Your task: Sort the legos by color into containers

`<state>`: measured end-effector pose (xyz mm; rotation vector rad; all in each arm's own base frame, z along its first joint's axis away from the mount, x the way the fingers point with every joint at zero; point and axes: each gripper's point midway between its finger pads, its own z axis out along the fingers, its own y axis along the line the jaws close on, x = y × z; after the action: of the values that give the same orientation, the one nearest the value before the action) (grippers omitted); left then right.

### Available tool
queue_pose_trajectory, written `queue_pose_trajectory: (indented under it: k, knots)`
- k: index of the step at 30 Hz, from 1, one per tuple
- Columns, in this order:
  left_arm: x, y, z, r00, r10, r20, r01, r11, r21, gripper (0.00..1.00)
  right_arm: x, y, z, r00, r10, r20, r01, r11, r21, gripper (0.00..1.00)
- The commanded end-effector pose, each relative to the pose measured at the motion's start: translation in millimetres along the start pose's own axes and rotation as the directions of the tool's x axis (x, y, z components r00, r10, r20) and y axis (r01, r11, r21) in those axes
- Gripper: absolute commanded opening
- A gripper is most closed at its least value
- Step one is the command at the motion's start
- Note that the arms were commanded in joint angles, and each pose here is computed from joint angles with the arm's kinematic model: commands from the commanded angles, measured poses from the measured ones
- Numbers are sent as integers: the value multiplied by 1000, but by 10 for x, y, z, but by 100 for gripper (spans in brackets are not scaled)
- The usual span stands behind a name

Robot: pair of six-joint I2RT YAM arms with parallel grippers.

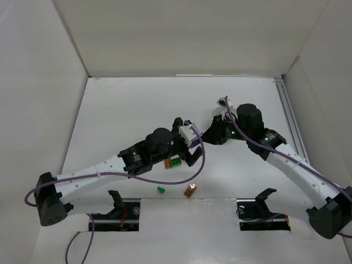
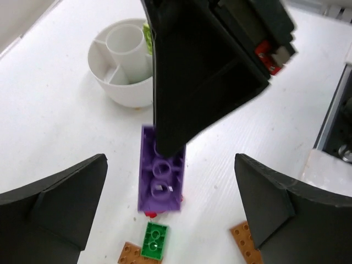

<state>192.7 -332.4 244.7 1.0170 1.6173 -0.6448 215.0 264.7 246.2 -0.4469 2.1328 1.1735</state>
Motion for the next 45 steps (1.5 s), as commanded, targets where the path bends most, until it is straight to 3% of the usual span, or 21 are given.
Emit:
queue_pose_trajectory:
  k: [1, 6, 8, 12, 13, 14, 17, 20, 24, 27, 40, 45]
  knots:
    - [-232, -26, -149, 990, -78, 120, 78, 997, 4, 100, -398, -125, -168, 989, -57, 133, 46, 996, 82, 0]
    - [-136, 47, -308, 968, -209, 138, 218, 975, -51, 100, -609, -541, -316, 978, -69, 196, 29, 979, 200, 0]
    - [-44, 120, -388, 953, -275, 126, 289, 952, -105, 100, -728, -800, -435, 971, -86, 223, 11, 948, 319, 0]
    - [181, 353, -469, 858, -500, 113, 513, 830, -219, 100, -1003, -1204, -732, 939, -172, 297, -34, 813, 581, 0]
    - [243, 509, -491, 804, -578, 139, 593, 761, -265, 100, -1012, -1289, -753, 937, -179, 299, -49, 782, 622, 0]
    - [262, 562, -491, 776, -615, 137, 627, 730, -273, 100, -1121, -1398, -915, 919, -219, 329, -80, 711, 698, 0]
    - [534, 843, -484, 699, -708, 104, 700, 645, -307, 100, -1247, -1563, -993, 912, -275, 304, -83, 603, 794, 0]
    - [718, 1042, -482, 601, -798, 49, 787, 580, -210, 100, -1333, -1578, -870, 916, -312, 254, -34, 569, 822, 0]
    - [707, 1107, -482, 543, -840, -6, 840, 543, 0, 100, -1412, -1675, -758, 919, -334, 209, -12, 506, 863, 0]
    - [910, 1225, -421, 479, -877, -14, 874, 479, -85, 100, -1460, -1644, -565, 918, -359, 166, 34, 490, 871, 0]
    - [929, 1317, -482, 501, -864, 43, 859, 491, -144, 100, -1328, -1857, -90, 933, -359, -10, 160, 391, 907, 0]
    - [1010, 1338, -528, 474, -878, 63, 869, 455, -196, 100, -1248, -2019, 37, 950, -307, -56, 168, 353, 920, 0]
